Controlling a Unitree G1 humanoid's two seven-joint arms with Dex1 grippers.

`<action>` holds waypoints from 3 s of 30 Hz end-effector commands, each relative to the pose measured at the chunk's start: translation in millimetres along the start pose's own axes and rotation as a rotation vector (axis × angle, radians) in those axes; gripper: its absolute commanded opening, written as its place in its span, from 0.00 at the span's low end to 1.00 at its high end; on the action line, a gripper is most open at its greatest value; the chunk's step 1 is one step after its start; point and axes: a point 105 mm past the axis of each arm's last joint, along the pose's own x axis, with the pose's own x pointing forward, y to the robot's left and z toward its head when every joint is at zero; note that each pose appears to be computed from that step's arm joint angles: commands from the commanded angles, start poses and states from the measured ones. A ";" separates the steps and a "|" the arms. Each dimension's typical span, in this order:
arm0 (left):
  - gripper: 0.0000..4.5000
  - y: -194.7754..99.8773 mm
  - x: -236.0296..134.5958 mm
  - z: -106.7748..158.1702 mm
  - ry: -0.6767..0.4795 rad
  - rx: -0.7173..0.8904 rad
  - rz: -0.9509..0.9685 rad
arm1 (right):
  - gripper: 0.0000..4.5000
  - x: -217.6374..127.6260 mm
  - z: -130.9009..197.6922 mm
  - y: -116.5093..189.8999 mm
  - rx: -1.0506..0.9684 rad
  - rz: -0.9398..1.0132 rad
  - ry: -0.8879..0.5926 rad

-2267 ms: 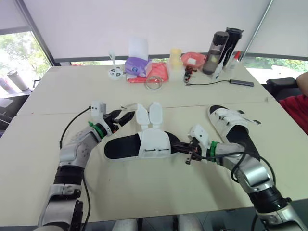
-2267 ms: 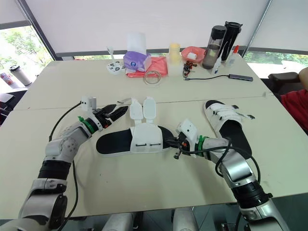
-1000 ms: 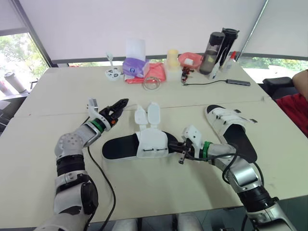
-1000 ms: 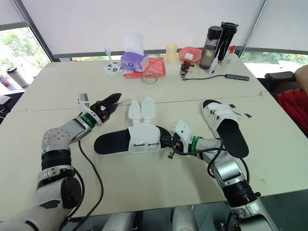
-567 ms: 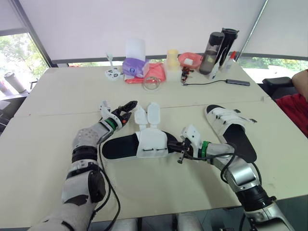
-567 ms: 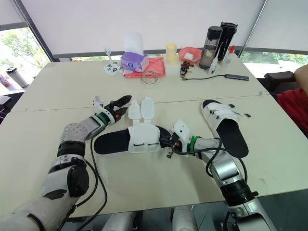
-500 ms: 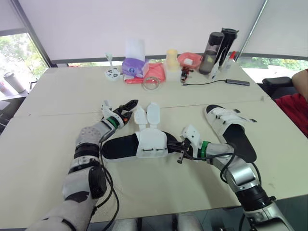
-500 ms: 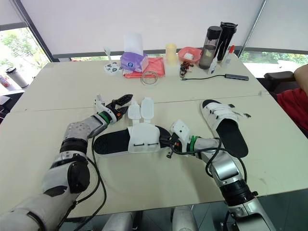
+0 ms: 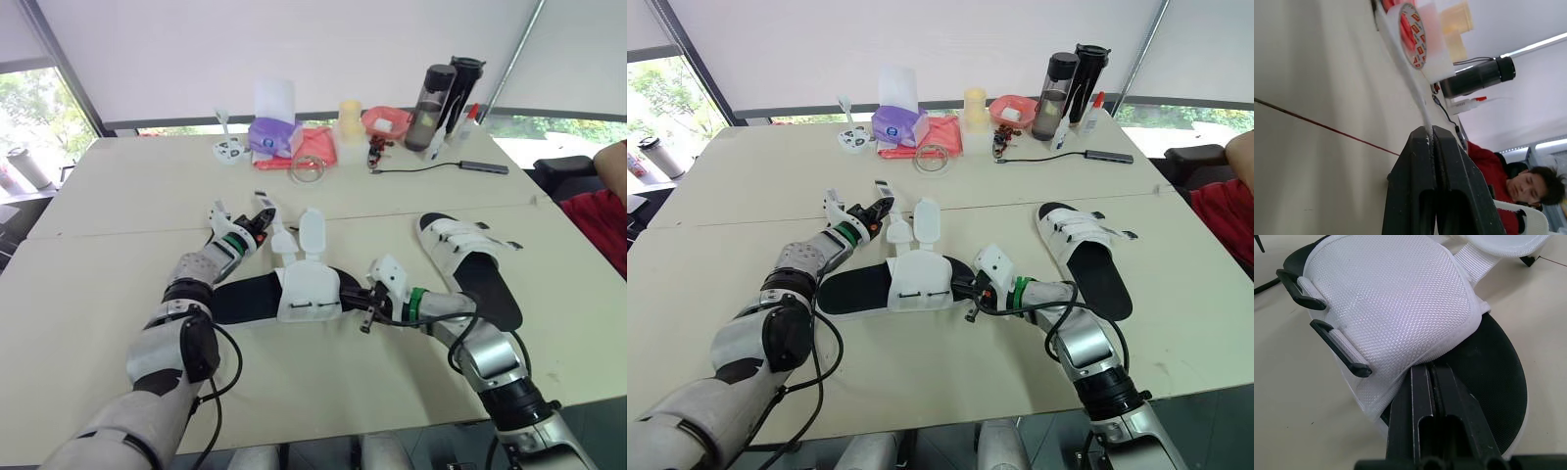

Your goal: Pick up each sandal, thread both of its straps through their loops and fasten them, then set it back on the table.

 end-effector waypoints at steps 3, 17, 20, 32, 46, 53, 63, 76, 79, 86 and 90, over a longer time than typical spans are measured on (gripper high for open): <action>0.01 -73.3 -6.9 20.3 0.021 0.590 -0.318 | 0.00 2.8 -14.4 8.5 0.032 0.031 0.049; 0.01 -94.8 -65.4 -59.3 0.262 1.527 -0.865 | 0.00 -0.8 -29.8 8.0 0.043 0.034 0.088; 0.01 -96.4 -75.4 -67.8 0.233 1.620 -0.949 | 0.00 -1.9 -31.7 8.3 0.045 0.030 0.089; 0.01 -86.9 -90.3 -65.8 -0.013 2.248 -1.195 | 0.00 -2.0 -34.5 5.2 0.051 -0.002 0.084; 0.01 -80.6 -108.3 -63.9 -0.173 2.594 -1.358 | 0.00 -0.4 -37.2 1.7 0.051 -0.016 0.085; 0.06 -55.2 -103.7 -56.4 -0.423 2.760 -1.444 | 0.00 0.0 -37.7 -0.4 0.051 -0.018 0.087; 0.62 -46.2 -124.8 -32.8 -0.484 2.674 -1.415 | 0.00 1.4 -39.8 -1.5 0.051 -0.022 0.088; 0.62 -65.6 -123.2 -23.9 -0.064 2.016 -0.632 | 0.00 1.3 -43.7 -1.4 0.054 -0.019 0.091; 0.62 -81.5 -124.4 -18.9 0.119 1.606 -0.510 | 0.00 1.0 -44.6 -1.5 0.055 -0.016 0.094; 0.62 -87.0 -151.6 -42.5 0.406 1.066 -0.485 | 0.00 6.6 -44.3 -1.3 0.060 -0.001 0.089; 0.62 -82.4 -154.2 -55.5 0.389 0.912 -0.427 | 0.00 9.7 -42.2 -0.4 0.062 0.005 0.080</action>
